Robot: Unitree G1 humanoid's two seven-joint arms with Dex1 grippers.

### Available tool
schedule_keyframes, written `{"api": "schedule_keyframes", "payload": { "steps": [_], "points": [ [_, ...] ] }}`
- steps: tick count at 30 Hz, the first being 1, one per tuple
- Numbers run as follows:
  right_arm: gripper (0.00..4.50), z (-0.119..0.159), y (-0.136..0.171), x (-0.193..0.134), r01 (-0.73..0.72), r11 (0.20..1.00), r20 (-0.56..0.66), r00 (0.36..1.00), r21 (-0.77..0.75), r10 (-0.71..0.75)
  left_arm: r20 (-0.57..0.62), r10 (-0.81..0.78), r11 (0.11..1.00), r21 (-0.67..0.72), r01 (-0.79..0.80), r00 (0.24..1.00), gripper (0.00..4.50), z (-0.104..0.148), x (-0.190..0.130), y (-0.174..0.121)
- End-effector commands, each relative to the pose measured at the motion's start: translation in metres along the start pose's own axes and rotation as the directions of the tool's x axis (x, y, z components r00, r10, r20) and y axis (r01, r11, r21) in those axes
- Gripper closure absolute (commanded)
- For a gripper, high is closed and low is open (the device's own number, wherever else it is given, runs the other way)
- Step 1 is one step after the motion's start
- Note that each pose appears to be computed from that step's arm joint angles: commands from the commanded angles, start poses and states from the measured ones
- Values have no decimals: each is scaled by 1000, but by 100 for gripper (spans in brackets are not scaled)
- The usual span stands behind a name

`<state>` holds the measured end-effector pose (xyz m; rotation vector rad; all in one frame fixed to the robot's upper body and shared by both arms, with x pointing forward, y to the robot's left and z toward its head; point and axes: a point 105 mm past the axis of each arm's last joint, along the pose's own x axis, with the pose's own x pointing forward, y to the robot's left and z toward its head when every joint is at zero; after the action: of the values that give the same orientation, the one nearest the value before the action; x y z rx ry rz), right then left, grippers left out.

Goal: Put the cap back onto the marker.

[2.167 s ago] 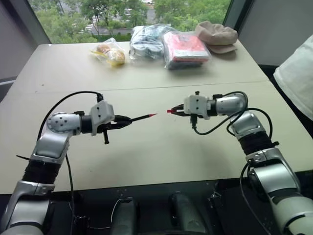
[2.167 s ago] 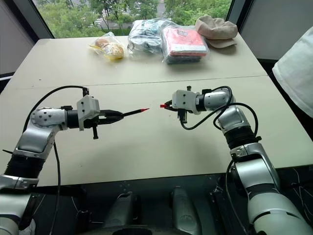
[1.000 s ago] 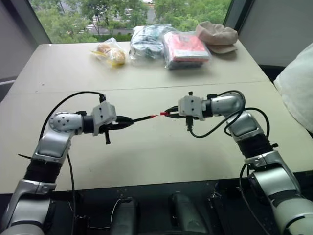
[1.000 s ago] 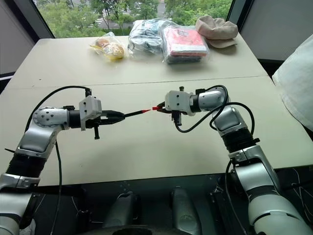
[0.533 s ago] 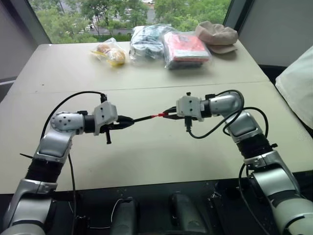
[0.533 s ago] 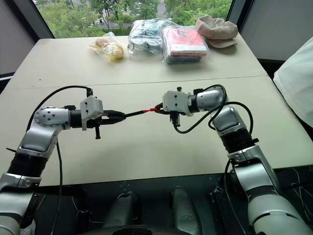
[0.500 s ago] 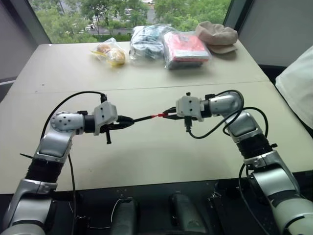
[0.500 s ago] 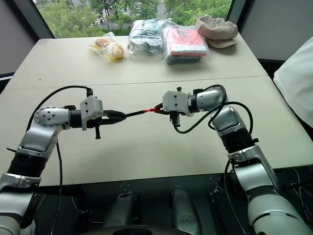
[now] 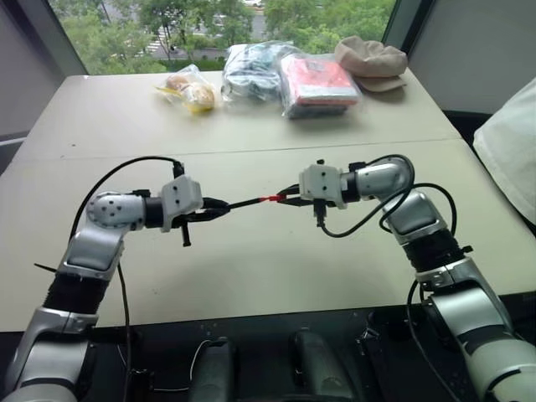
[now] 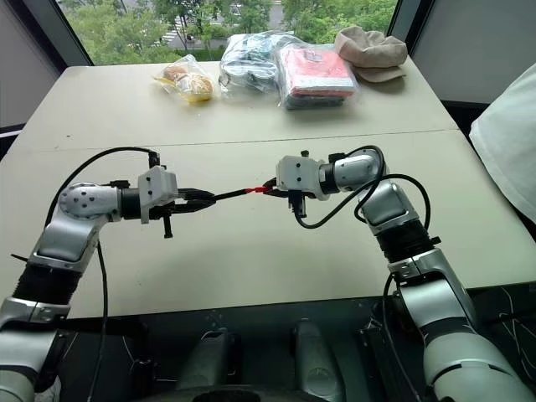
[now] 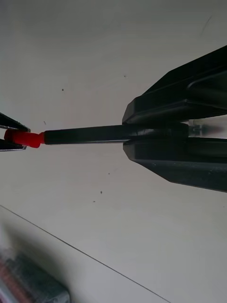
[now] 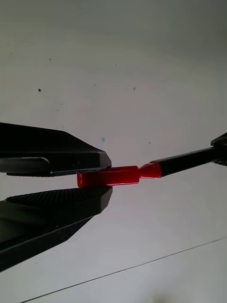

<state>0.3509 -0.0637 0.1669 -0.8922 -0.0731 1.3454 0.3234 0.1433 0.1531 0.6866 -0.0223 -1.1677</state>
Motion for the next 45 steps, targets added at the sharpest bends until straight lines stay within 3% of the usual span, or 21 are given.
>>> {"api": "schedule_keyframes", "payload": {
  "steps": [1,20,37,45],
  "points": [
    [448,22,-8,2,13,997,57,998,-73,-9,34,-21,998,58,19,999,450,13,4,-4],
    [448,46,4,4,-83,983,99,990,-163,100,17,-64,994,85,62,998,450,8,4,-6],
    [448,70,14,19,-79,984,172,979,-158,106,54,-44,995,93,39,998,450,16,12,-3],
    [448,63,17,19,-101,978,139,982,-183,127,49,-56,994,97,51,997,450,15,11,-4]
  ]
}}
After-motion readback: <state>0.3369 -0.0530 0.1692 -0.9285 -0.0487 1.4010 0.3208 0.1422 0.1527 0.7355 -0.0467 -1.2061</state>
